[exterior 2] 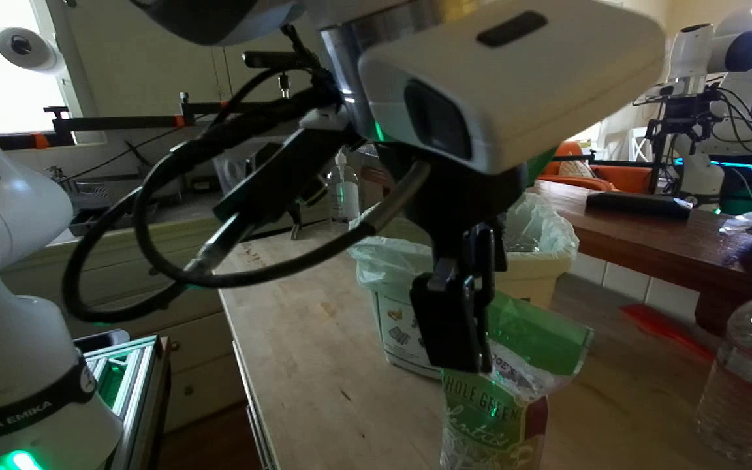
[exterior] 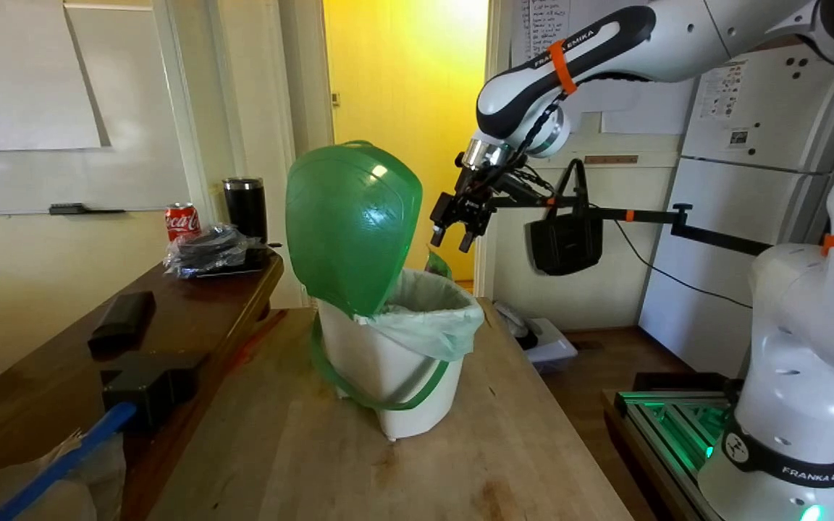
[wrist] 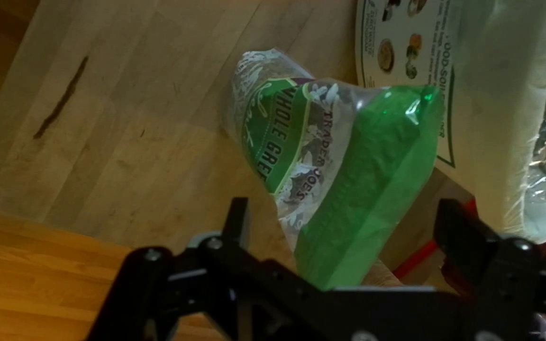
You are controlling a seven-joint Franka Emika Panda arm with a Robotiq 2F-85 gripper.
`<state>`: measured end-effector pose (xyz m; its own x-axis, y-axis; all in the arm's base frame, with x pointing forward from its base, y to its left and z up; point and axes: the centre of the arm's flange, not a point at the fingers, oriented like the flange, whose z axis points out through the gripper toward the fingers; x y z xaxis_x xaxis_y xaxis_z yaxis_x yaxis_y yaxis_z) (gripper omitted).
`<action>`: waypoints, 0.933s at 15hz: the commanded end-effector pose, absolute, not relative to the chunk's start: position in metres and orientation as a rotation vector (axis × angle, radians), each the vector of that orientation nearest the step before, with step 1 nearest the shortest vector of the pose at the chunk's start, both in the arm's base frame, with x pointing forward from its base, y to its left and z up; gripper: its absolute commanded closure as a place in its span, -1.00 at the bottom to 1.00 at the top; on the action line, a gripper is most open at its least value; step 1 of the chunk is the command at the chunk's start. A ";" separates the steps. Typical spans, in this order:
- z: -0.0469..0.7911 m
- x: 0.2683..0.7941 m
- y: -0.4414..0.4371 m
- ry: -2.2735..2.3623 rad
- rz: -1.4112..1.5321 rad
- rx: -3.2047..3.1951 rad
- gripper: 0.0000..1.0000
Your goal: Open the bin, throw the green pack inside, then close the bin
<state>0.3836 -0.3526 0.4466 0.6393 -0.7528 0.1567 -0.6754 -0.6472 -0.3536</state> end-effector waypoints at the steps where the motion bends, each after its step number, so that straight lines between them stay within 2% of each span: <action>1: 0.439 0.395 -0.358 1.209 -0.424 -2.582 -1.00; 8: 0.431 0.409 -0.358 1.216 -0.435 -2.542 -1.00; 10: 0.428 0.414 -0.357 1.218 -0.431 -2.532 -0.49; 14: 0.424 0.420 -0.355 1.213 -0.429 -2.524 0.16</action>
